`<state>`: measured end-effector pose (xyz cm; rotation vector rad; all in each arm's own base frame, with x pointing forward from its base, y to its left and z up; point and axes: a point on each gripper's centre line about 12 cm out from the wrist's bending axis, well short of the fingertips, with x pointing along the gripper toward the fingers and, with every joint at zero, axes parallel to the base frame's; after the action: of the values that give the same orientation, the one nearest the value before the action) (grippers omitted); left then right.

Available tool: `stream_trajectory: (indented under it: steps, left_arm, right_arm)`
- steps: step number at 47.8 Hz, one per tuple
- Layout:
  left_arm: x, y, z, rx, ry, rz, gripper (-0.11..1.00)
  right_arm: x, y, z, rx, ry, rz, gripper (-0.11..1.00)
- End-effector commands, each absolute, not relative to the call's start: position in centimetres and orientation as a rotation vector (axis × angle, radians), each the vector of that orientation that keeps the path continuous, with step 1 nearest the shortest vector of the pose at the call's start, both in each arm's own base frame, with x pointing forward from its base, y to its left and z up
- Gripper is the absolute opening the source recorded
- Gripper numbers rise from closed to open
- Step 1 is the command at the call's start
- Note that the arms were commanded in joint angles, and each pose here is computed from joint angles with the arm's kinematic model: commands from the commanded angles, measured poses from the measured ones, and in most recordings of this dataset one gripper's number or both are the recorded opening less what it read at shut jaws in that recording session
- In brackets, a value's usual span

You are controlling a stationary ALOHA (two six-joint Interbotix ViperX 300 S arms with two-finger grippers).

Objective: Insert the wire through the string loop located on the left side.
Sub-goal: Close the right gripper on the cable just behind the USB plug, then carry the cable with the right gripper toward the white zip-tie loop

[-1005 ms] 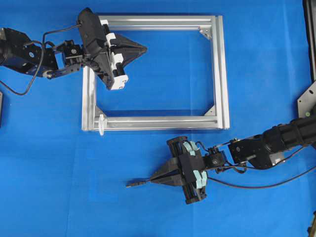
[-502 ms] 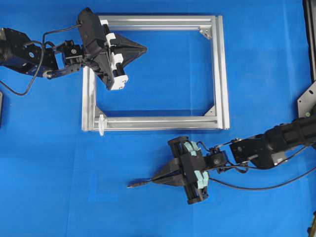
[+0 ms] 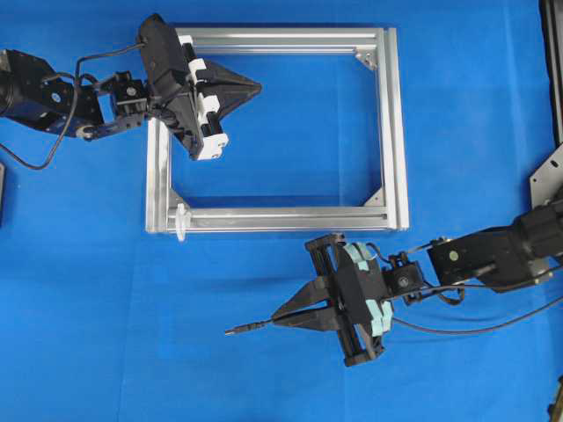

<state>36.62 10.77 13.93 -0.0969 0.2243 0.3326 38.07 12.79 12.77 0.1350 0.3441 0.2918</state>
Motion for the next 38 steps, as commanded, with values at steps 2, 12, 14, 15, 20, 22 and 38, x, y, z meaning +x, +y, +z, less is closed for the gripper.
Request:
stream_trajectory:
  steps: [2, 12, 14, 15, 20, 22, 38]
  left_arm:
    - [36.79, 10.80, 15.28, -0.090, 0.183, 0.330, 0.00]
    - [36.79, 10.80, 15.26, -0.090, 0.185, 0.330, 0.00]
    - [36.79, 10.80, 15.26, -0.090, 0.185, 0.330, 0.00]
    - [36.79, 10.79, 15.34, -0.089, 0.182, 0.328, 0.00]
    - [36.79, 10.80, 15.28, -0.090, 0.183, 0.330, 0.00]
    - [36.79, 10.80, 15.28, -0.090, 0.183, 0.330, 0.00]
    - [36.75, 10.91, 15.26, -0.091, 0.185, 0.333, 0.00]
  right_arm:
    - [38.24, 12.98, 14.28, 0.137, 0.314, 0.299, 0.00]
    - [38.14, 13.02, 14.15, 0.135, 0.317, 0.301, 0.00]
    - [38.14, 13.02, 14.15, 0.133, 0.316, 0.301, 0.00]
    - [38.16, 12.97, 14.15, 0.134, 0.316, 0.300, 0.00]
    - [38.14, 13.01, 14.13, 0.134, 0.318, 0.300, 0.00]
    - [38.14, 13.02, 14.13, 0.132, 0.318, 0.301, 0.00]
    - [38.17, 13.04, 14.17, 0.130, 0.316, 0.302, 0.00]
